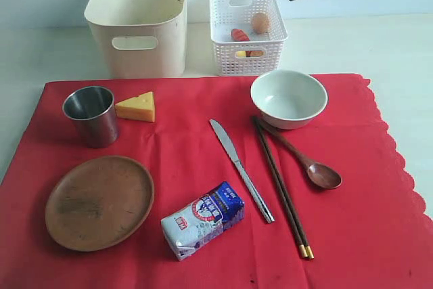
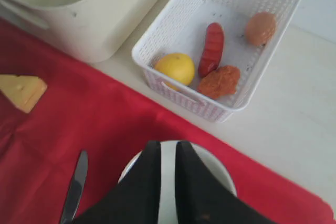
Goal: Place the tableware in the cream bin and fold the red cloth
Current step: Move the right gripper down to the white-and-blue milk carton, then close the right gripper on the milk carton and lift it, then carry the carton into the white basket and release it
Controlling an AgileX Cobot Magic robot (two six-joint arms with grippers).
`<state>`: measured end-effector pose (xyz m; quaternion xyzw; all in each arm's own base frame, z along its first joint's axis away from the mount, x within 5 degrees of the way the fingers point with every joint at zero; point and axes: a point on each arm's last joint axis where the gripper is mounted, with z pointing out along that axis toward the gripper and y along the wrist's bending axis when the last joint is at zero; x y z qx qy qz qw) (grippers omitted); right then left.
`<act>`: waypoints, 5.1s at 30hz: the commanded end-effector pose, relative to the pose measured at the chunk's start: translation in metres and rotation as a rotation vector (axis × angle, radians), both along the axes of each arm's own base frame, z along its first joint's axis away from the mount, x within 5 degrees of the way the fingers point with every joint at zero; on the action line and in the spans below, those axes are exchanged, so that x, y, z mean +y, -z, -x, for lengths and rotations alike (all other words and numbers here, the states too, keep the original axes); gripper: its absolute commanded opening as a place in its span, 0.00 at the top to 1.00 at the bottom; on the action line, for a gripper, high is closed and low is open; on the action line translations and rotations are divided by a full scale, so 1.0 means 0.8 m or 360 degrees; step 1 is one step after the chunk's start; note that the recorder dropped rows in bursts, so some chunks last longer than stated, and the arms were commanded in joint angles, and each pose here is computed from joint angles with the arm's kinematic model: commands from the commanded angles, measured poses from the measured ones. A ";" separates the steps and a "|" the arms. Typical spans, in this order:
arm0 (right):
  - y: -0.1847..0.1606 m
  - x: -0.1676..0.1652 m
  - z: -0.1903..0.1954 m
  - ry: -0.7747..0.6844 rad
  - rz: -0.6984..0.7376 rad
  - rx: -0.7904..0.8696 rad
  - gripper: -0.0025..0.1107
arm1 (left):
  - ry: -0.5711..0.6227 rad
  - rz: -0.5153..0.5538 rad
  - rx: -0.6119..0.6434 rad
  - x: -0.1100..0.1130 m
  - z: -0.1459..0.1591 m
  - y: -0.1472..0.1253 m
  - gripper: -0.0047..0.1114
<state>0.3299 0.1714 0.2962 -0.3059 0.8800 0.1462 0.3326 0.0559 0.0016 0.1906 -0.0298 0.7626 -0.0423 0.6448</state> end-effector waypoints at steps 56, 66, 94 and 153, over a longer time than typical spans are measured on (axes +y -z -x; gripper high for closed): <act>0.217 0.128 0.205 -0.1792 0.0489 -0.0167 0.98 | 0.0003 -0.0008 -0.0019 0.000 0.000 -0.001 0.95; 0.154 0.127 0.174 -0.1039 0.0326 -0.0435 0.98 | 0.0003 -0.0008 -0.0019 0.000 0.000 -0.001 0.95; 0.119 0.076 -0.005 0.0497 -0.0164 -0.0464 0.98 | 0.0003 -0.0008 -0.0019 0.000 0.000 -0.001 0.95; 0.184 0.100 -0.157 0.0608 -0.0132 -0.0641 0.27 | 0.0003 -0.0008 -0.0019 0.000 0.000 -0.001 0.95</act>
